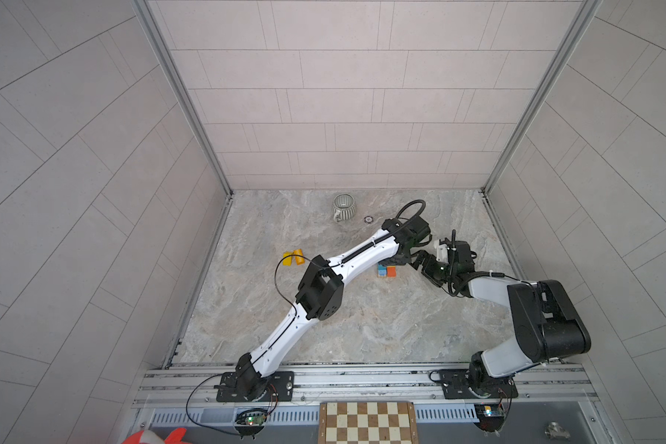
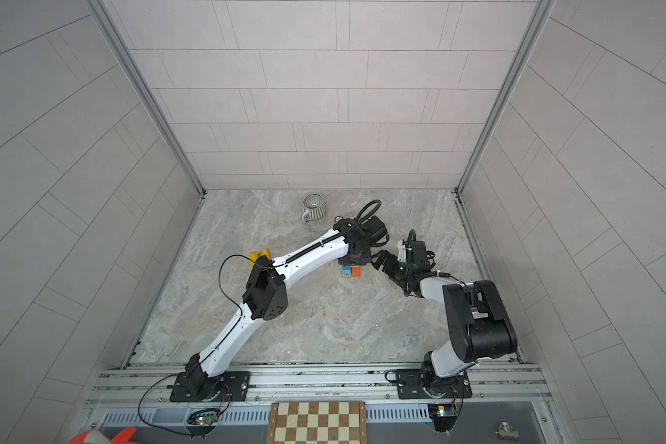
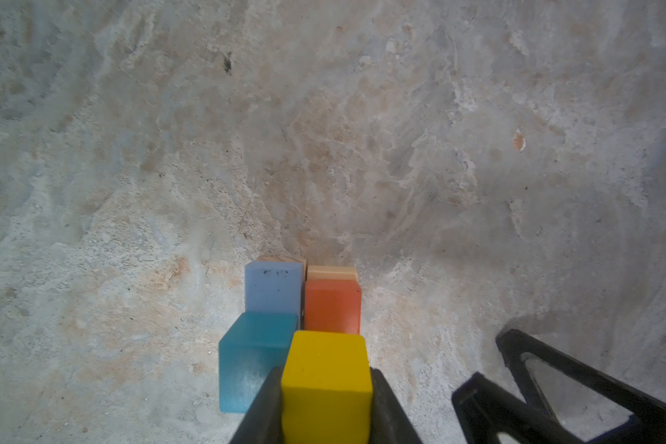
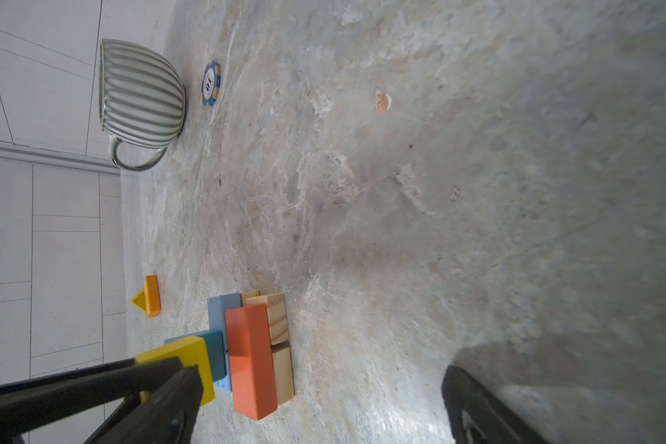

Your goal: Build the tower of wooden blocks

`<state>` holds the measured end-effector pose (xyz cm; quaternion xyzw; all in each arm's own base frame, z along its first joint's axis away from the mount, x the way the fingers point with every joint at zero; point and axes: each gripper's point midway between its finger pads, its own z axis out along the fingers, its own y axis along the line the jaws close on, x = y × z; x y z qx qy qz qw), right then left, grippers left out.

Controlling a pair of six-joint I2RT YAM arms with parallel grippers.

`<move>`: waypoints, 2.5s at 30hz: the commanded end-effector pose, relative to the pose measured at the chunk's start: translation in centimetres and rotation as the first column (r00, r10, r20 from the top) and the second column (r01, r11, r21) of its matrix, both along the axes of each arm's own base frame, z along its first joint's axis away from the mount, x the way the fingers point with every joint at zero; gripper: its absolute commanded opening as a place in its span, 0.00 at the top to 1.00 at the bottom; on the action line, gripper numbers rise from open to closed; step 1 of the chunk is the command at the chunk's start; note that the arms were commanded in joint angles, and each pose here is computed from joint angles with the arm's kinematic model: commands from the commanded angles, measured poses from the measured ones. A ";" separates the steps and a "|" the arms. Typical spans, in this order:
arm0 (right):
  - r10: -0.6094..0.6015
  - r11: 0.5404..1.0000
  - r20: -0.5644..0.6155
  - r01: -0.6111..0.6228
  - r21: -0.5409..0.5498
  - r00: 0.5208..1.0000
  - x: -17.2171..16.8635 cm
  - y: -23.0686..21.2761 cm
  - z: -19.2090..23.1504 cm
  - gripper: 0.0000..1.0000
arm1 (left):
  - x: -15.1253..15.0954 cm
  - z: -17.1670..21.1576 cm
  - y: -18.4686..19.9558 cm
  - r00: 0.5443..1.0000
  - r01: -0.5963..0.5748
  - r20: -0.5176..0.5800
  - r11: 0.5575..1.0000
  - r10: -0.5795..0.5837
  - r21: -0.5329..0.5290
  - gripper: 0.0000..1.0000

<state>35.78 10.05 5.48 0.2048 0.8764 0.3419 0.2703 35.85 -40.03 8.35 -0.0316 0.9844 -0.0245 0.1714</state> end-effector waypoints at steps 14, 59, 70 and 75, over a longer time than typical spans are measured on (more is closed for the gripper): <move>-0.019 1.000 -0.106 0.018 -0.010 0.994 -1.5 -0.2 -2.7 0.01 | 0.0 0.7 -0.5 1.000 0.010 0.014 1.000 -0.010 -0.005 0.53; 0.140 0.958 -0.152 -0.173 -0.231 0.978 0.0 -0.3 1.7 1.00 | 1.8 1.9 11.4 0.994 0.033 0.107 0.975 -0.009 -0.219 0.98; 0.183 0.959 -0.142 -0.208 -0.194 0.973 1.2 2.0 1.8 1.00 | 2.3 -1.0 9.0 0.998 0.038 0.065 0.957 -0.021 -0.286 1.00; 0.208 0.960 -0.131 -0.228 -0.161 0.969 1.8 3.3 1.8 1.00 | 2.3 -1.6 8.3 0.998 0.036 0.054 0.949 -0.020 -0.314 1.00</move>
